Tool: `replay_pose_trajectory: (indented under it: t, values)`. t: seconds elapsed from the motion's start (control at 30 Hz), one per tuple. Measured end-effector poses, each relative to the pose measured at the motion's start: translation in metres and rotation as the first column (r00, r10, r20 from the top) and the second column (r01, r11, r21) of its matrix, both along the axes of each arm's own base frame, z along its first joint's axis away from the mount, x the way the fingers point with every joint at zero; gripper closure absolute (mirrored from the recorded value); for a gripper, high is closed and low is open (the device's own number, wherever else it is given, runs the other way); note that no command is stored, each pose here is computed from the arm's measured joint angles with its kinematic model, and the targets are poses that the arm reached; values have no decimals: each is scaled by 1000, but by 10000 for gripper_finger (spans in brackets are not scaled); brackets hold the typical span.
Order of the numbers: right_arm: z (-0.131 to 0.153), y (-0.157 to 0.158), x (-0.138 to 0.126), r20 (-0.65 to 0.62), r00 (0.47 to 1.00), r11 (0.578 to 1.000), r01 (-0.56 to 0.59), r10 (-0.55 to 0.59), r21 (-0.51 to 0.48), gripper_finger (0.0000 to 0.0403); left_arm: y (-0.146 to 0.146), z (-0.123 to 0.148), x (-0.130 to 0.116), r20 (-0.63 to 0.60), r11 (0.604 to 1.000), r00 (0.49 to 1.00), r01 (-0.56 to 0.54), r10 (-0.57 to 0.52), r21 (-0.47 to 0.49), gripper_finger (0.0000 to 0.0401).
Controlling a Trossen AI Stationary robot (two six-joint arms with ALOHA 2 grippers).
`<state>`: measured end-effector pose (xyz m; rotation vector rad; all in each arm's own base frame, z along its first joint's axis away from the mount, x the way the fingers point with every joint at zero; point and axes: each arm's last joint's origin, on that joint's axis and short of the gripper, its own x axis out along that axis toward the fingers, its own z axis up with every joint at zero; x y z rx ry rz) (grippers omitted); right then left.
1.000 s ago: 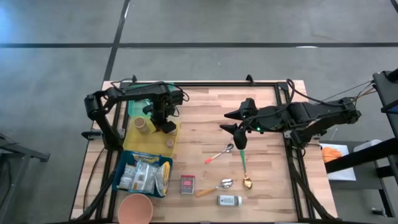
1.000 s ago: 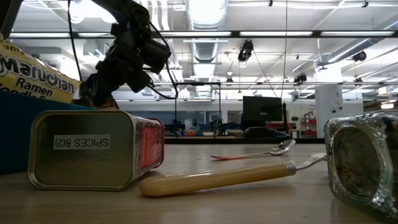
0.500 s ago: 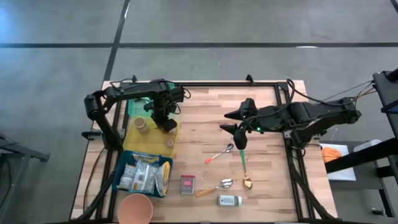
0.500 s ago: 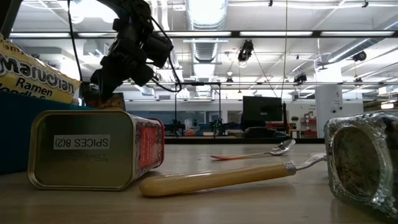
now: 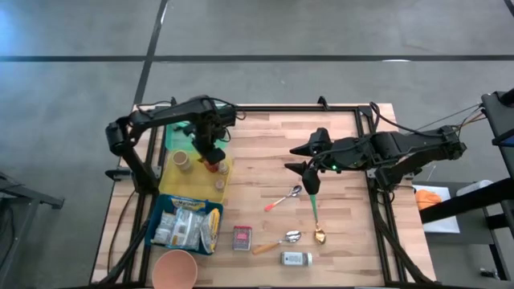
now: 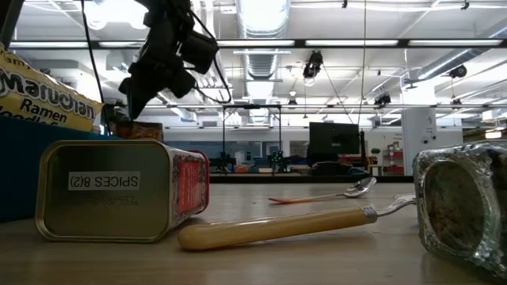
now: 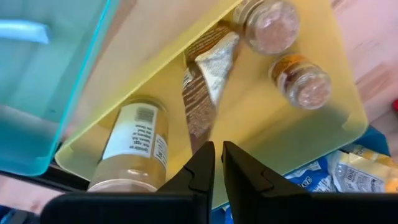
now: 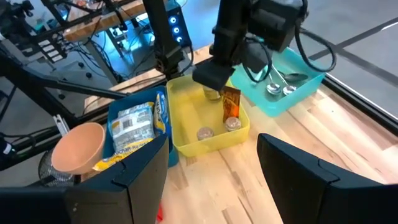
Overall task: Pick & Place Food Item
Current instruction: Put the orange seasoning pack into the yellow bin, then put the white spoon into the green bin
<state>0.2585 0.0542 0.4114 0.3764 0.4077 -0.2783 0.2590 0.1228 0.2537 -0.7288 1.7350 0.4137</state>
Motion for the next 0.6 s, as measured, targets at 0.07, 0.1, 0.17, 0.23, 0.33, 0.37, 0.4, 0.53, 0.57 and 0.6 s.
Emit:
replay_pose_trajectory:
  t: [0.07,0.1,0.17,0.23,0.33,0.37,0.4,0.53,0.57,0.6]
  values:
    - [-1,0,0,-6,1000,1000,0,0,-2,160,1,6,0,21,1000,1000,16,-17,18,360]
    - [-1,0,0,-10,1000,1000,0,0,-3,160,1,9,0,30,999,999,21,-22,27,360]
    - [-3,0,-1,-30,1000,1000,3,-3,-3,160,1,15,0,53,999,998,21,-24,43,360]
    - [-5,-1,-3,-58,998,1000,15,-14,10,160,0,21,-1,73,998,997,22,-26,57,359]
    - [-9,-2,-8,-109,993,998,50,-46,35,160,-2,27,-5,96,997,995,22,-29,69,359]
    - [-11,-3,-10,-129,990,997,60,-55,41,160,-3,29,-7,103,997,994,18,-26,73,359]
    - [-13,-3,-12,-148,987,996,72,-64,49,160,-3,31,-8,108,997,994,8,-17,77,359]
    - [-20,-5,-19,-236,966,988,132,-109,85,160,-9,40,-9,168,995,986,-27,10,100,360]
    - [-22,-5,-21,-258,959,985,145,-117,91,160,-11,42,-8,191,994,982,-30,10,104,360]
    - [-24,-6,-22,-281,952,983,156,-124,95,160,-15,44,-6,215,994,977,-29,6,102,359]
